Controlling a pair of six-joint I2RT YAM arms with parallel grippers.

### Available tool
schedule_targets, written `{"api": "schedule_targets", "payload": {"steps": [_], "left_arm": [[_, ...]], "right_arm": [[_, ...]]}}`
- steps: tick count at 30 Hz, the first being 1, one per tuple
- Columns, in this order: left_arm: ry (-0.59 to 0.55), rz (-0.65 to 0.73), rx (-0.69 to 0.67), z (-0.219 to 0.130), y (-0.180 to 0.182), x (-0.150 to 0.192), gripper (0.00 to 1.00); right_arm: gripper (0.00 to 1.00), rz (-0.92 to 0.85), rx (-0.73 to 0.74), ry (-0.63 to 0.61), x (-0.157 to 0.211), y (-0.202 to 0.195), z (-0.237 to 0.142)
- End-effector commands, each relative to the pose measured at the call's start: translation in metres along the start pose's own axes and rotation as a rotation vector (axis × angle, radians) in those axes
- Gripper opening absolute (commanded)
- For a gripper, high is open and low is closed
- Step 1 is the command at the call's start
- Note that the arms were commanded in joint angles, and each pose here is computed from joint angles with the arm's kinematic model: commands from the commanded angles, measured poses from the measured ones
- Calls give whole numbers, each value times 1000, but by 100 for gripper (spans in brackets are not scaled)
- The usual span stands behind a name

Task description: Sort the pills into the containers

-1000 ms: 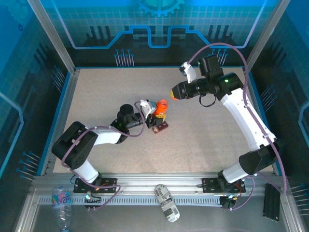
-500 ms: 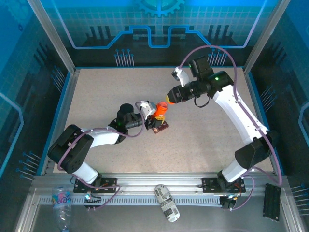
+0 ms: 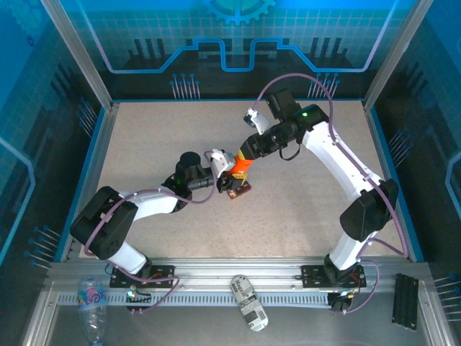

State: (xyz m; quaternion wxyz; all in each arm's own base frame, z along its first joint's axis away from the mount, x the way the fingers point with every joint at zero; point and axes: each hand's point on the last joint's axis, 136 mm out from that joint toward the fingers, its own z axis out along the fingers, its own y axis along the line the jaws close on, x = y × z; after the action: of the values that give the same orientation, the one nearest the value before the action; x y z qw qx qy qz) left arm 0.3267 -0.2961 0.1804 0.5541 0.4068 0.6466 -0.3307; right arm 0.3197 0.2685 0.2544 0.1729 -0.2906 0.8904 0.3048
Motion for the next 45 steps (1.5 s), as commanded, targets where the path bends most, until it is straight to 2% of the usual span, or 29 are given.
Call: {"api": "schedule_targets", "payload": {"steps": [1, 16, 29, 37, 41, 45], "left_arm": [[-53, 63, 24, -2, -3, -24, 0], [-51, 108, 56, -7, -11, -25, 0], [-86, 136, 77, -12, -17, -42, 0], [-79, 143, 44, -11, -10, -48, 0], [-63, 147, 9, -11, -5, -49, 0], [-55, 148, -5, -10, -3, -49, 0]], "right_arm": [[30, -22, -35, 12, -2, 10, 1], [31, -35, -17, 61, 2, -2, 9], [32, -20, -168, 116, 16, 4, 19], [32, 143, -121, 137, 20, -3, 46], [32, 225, -58, 116, 20, -6, 57], [32, 288, -59, 71, 15, 0, 62]]}}
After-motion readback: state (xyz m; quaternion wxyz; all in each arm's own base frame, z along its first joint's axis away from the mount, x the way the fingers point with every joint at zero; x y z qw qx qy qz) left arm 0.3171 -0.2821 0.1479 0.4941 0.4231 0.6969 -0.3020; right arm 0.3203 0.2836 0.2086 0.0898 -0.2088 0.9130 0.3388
